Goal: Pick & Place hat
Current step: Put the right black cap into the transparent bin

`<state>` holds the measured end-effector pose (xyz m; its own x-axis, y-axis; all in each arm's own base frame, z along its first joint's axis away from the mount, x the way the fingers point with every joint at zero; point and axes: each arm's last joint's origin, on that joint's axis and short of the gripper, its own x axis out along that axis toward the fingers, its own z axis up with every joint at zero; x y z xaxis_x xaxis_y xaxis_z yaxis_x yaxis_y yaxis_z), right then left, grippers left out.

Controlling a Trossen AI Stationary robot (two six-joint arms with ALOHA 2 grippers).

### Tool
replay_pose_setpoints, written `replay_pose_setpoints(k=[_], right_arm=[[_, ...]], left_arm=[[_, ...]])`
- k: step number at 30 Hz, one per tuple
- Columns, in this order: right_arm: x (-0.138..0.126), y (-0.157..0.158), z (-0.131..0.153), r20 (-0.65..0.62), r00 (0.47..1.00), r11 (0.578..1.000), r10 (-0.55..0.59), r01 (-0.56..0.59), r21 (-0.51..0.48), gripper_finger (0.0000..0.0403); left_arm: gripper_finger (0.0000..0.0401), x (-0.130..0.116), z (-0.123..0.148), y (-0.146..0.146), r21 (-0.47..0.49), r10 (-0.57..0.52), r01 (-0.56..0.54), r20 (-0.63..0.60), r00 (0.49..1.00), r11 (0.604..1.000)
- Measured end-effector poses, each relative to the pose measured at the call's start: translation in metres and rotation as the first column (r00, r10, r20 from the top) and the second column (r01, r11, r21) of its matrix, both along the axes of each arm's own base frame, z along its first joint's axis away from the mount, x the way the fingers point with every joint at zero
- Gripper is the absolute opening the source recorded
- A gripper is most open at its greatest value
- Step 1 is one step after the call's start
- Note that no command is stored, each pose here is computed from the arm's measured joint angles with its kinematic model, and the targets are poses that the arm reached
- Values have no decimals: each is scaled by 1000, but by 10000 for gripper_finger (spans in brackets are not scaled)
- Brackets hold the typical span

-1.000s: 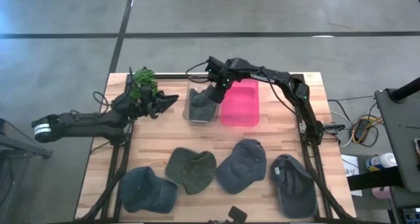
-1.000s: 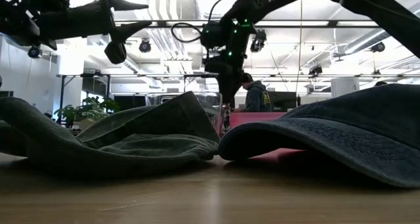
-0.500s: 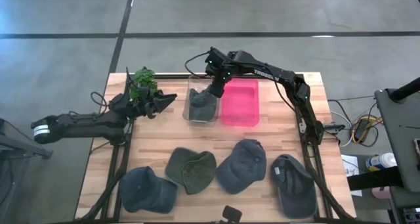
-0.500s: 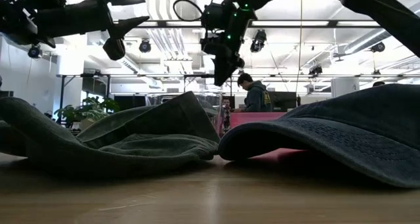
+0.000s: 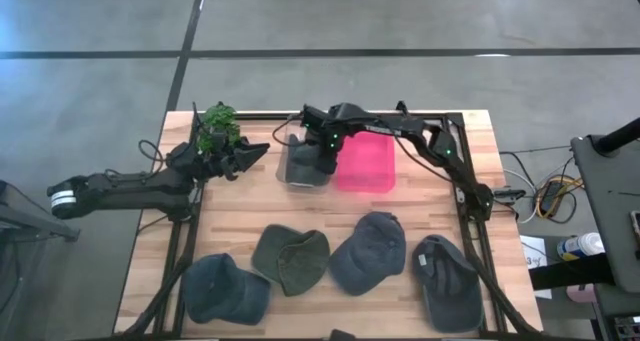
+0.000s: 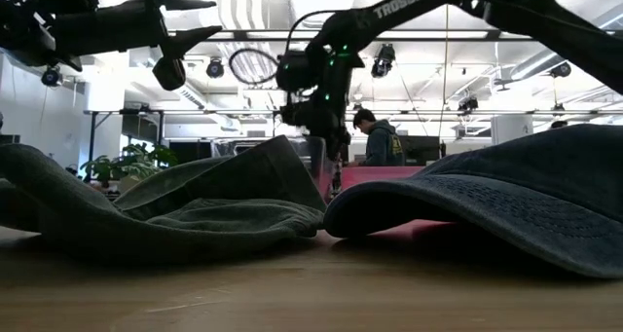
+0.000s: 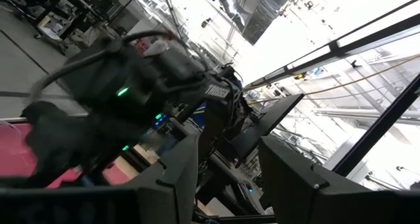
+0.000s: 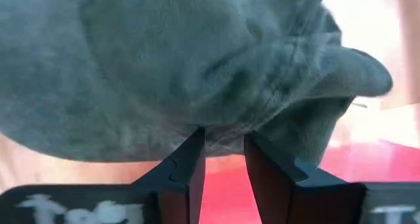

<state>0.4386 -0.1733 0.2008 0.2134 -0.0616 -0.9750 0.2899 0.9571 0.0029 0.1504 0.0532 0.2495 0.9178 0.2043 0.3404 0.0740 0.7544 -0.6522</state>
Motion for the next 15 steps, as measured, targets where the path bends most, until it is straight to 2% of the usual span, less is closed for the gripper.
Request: replay_pose_setpoints(k=[4, 7, 12, 15], right_arm=[[-3, 1, 0, -41, 999, 1000, 0, 1, 18, 100], [-6, 2, 8, -47, 999, 1000, 10, -11, -12, 100], [-11, 3, 51, 42, 999, 998, -6, 9, -67, 100], [-11, 8, 69, 122, 992, 999, -22, 25, -23, 100]], left_arm=[[154, 0, 0, 0, -1, 0, 0, -1, 1000, 1000], [154, 0, 0, 0, -3, 1, -1, -2, 1000, 1000], [154, 0, -1, 1, -5, 12, -12, -4, 1000, 1000], [154, 0, -1, 0, -4, 12, -12, -7, 1000, 1000]])
